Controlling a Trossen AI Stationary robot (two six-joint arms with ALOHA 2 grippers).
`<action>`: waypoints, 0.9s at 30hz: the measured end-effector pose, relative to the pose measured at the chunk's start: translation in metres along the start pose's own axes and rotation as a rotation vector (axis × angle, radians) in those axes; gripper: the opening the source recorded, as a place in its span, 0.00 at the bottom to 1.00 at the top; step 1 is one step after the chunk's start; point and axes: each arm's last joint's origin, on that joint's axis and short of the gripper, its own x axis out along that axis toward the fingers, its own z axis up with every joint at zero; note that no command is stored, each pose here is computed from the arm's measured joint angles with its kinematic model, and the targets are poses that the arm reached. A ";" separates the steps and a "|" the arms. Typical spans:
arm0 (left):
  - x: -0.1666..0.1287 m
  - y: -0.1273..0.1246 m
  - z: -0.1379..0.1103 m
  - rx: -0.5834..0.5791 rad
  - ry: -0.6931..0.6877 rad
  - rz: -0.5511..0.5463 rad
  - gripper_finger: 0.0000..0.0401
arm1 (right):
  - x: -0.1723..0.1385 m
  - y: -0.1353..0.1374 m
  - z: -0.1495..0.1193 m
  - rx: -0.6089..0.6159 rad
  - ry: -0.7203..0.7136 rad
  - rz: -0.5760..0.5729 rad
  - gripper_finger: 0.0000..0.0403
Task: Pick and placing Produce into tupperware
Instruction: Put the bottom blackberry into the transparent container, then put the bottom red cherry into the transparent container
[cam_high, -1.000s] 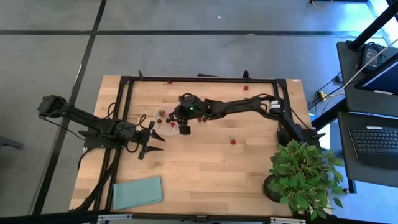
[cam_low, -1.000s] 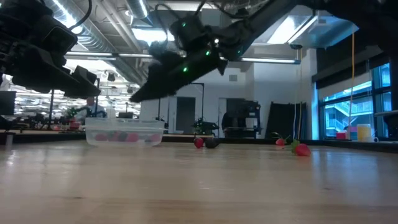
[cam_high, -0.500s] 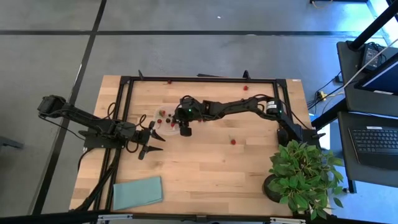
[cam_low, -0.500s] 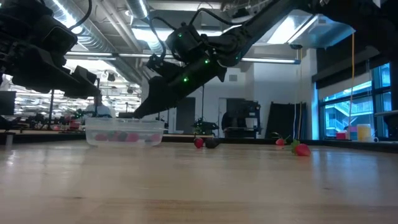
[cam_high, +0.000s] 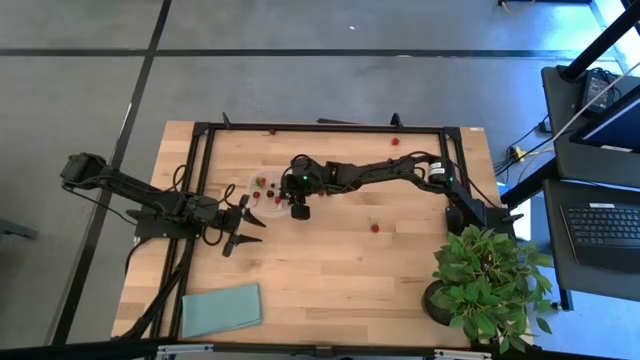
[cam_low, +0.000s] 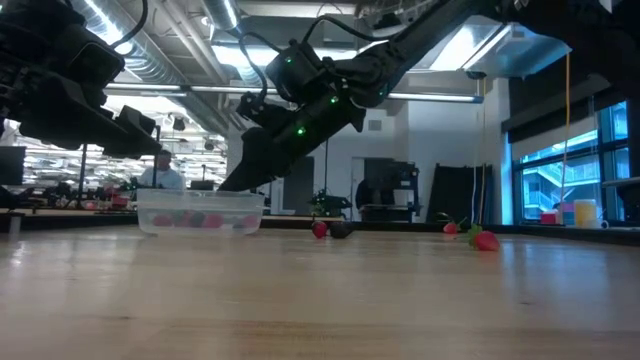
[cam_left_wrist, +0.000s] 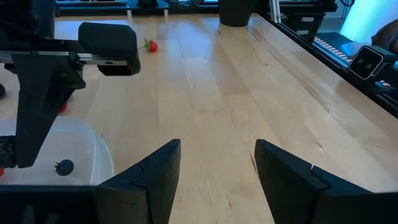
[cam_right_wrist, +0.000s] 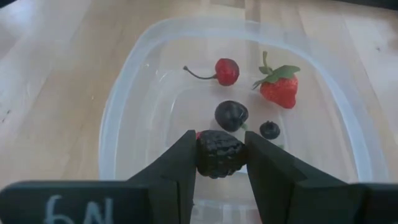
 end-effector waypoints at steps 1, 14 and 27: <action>0.000 0.000 0.000 0.000 0.000 0.000 0.50 | 0.000 0.000 0.000 0.000 0.000 0.000 0.31; 0.000 0.000 0.000 0.000 0.000 0.000 0.50 | 0.000 0.000 0.000 -0.004 0.000 0.000 0.33; 0.000 0.000 0.000 0.000 0.000 0.000 0.50 | 0.000 0.000 0.000 -0.004 0.000 0.000 0.50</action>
